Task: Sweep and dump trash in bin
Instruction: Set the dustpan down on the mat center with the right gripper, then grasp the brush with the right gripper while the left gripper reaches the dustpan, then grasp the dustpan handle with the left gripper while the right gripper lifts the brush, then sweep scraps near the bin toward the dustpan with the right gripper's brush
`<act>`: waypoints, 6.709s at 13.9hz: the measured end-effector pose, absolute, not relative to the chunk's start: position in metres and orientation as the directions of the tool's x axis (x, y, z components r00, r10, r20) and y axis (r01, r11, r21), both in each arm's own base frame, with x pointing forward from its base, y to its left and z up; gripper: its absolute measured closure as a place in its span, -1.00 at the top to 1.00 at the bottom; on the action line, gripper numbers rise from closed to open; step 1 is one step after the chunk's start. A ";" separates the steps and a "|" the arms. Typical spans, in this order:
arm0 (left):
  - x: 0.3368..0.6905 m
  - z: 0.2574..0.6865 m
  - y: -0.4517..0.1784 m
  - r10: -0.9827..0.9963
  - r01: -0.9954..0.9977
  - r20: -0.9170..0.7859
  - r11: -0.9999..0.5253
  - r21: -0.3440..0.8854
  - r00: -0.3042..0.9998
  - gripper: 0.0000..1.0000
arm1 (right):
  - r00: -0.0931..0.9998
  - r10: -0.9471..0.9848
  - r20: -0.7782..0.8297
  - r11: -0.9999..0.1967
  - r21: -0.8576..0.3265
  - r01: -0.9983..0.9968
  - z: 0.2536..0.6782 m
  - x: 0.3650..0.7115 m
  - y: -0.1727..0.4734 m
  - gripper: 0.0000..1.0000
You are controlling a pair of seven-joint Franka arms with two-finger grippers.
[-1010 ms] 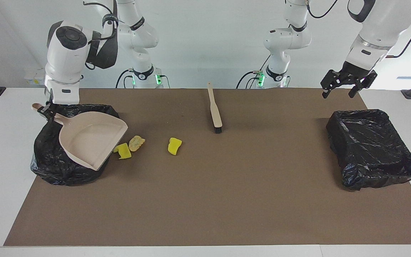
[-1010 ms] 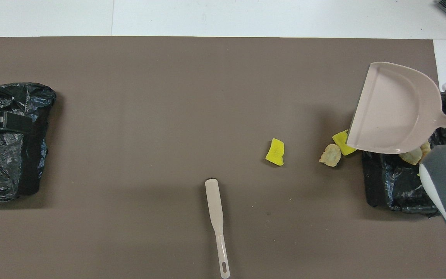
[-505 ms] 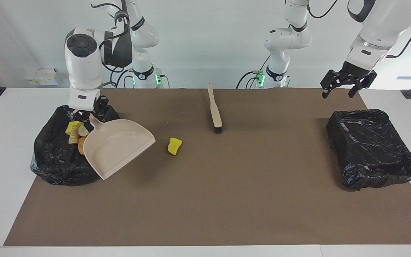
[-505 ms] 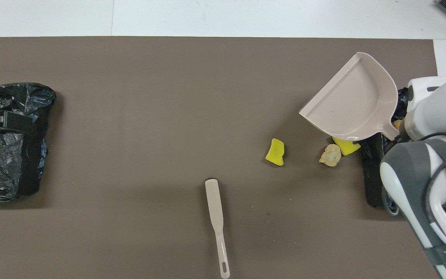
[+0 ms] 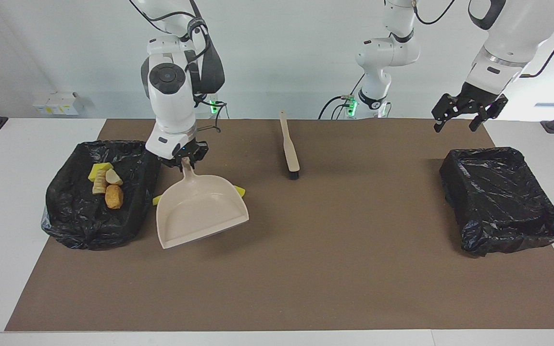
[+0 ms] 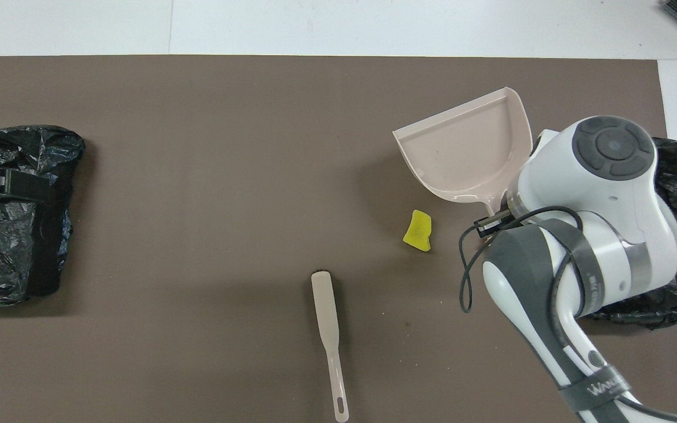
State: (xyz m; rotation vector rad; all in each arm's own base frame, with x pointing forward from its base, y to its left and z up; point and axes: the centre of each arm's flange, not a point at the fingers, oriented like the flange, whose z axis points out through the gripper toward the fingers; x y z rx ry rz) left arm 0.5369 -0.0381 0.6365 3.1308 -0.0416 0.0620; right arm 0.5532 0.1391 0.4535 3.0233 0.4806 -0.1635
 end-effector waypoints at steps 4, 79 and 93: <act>0.537 0.637 -0.038 -0.026 -0.027 0.040 -1.000 0.009 0.999 1.00 | 0.968 0.216 -0.124 -0.975 0.023 0.220 0.433 0.559 0.220 -0.37; 0.543 0.383 -0.440 0.160 0.163 -0.032 -0.983 0.083 0.987 1.00 | 0.985 0.120 -0.122 -0.992 -0.064 0.112 0.338 0.293 0.387 -0.49; 0.535 0.361 -0.442 0.150 0.153 -0.051 -0.986 0.062 0.987 -0.35 | 0.968 -0.158 -0.194 -0.986 0.078 -0.145 0.403 0.357 0.276 -0.49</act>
